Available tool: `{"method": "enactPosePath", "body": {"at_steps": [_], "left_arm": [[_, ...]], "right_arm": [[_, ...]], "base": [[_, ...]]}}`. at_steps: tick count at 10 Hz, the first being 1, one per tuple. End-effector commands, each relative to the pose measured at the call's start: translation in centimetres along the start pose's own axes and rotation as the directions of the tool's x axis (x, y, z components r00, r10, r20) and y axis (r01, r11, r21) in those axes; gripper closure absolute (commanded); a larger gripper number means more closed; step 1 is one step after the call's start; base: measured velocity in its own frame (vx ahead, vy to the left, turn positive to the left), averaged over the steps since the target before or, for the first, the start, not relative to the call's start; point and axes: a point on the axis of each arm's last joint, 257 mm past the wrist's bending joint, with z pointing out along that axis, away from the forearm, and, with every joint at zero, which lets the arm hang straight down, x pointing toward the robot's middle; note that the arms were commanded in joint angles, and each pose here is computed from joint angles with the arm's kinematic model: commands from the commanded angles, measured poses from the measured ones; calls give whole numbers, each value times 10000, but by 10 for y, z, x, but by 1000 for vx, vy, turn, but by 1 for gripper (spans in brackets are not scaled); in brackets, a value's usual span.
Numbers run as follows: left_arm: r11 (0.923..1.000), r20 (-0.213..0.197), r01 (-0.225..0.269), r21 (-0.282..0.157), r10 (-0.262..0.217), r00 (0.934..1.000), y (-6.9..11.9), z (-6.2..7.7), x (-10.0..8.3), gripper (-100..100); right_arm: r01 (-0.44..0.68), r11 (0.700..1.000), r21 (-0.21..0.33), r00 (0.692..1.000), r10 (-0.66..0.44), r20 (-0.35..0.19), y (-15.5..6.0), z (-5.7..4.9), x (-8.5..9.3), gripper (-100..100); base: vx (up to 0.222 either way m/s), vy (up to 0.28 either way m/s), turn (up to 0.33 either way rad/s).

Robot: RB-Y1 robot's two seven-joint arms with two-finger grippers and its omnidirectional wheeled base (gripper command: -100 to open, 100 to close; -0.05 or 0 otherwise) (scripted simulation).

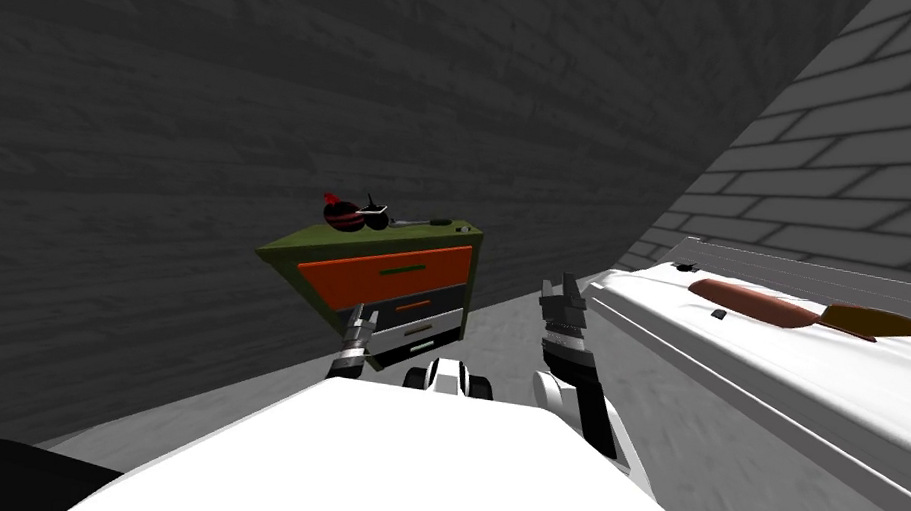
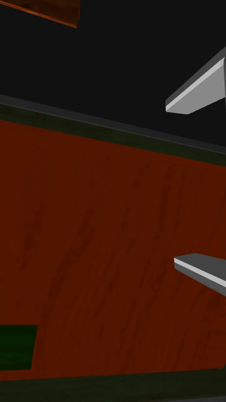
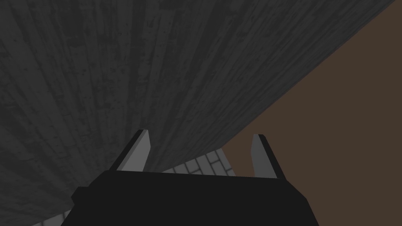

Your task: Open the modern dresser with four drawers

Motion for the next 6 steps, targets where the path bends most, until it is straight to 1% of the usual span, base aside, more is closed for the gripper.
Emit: {"method": "enactPosePath", "body": {"at_steps": [1,3,5,6], "left_arm": [[9998,193,33,-207,-29,9998,14,-8,-9,-100],[9992,336,45,-404,-32,9994,24,-15,-16,-100],[9982,577,126,-580,-93,9983,36,-26,-26,-100],[9976,612,112,-690,-70,9981,40,-29,-27,-100]], "right_arm": [[0,10000,-1,10000,0,0,0,0,0,0],[0,10000,0,10000,0,0,0,0,0,0],[1,10000,-1,10000,-1,0,0,0,0,0],[0,10000,0,10000,0,0,0,0,0,0]], "base": [[61,-57,28],[76,-75,26],[62,-61,31],[51,-58,15]]}}
